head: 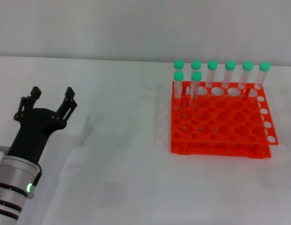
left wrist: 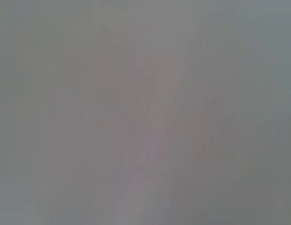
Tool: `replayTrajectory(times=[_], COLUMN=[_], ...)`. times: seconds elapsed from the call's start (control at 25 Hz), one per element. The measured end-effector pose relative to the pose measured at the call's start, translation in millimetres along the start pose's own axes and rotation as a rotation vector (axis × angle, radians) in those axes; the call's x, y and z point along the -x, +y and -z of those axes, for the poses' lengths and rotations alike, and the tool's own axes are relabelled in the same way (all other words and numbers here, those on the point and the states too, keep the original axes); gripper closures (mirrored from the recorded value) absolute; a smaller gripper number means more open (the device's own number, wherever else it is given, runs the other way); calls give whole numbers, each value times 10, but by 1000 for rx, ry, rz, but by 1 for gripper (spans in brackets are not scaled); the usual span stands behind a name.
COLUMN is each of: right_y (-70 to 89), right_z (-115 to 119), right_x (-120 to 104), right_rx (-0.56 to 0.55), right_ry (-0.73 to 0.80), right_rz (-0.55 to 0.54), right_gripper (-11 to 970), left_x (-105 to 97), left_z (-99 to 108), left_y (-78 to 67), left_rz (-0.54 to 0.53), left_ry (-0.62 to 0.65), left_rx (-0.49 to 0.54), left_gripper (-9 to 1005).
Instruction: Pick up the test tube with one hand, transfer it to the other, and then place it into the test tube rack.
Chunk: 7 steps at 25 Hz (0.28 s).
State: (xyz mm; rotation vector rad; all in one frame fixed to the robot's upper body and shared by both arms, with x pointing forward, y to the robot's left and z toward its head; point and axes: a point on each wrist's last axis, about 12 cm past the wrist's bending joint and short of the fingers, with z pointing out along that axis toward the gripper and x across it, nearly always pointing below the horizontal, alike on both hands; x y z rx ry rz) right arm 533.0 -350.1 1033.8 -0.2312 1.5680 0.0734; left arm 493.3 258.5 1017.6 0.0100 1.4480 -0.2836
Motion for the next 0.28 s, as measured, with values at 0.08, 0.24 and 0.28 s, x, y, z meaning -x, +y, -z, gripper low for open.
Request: replayTrajectory(times=[0.08, 0.24, 0.28], right_y=[-11, -63, -83], right_z=[13, 29, 34], right_x=[-9, 1, 7], right_rx=[-13, -52, -68], right_ry=[1, -12, -18], right_rz=[-8, -24, -32], right_gripper=[104, 104, 104], left_x=[9, 18, 21], left_z=[1, 27, 28], left_y=[31, 99, 110], left_rz=[7, 27, 31], left_ry=[-8, -21, -24], left_rx=[26, 89, 99], left_gripper=[103, 103, 103])
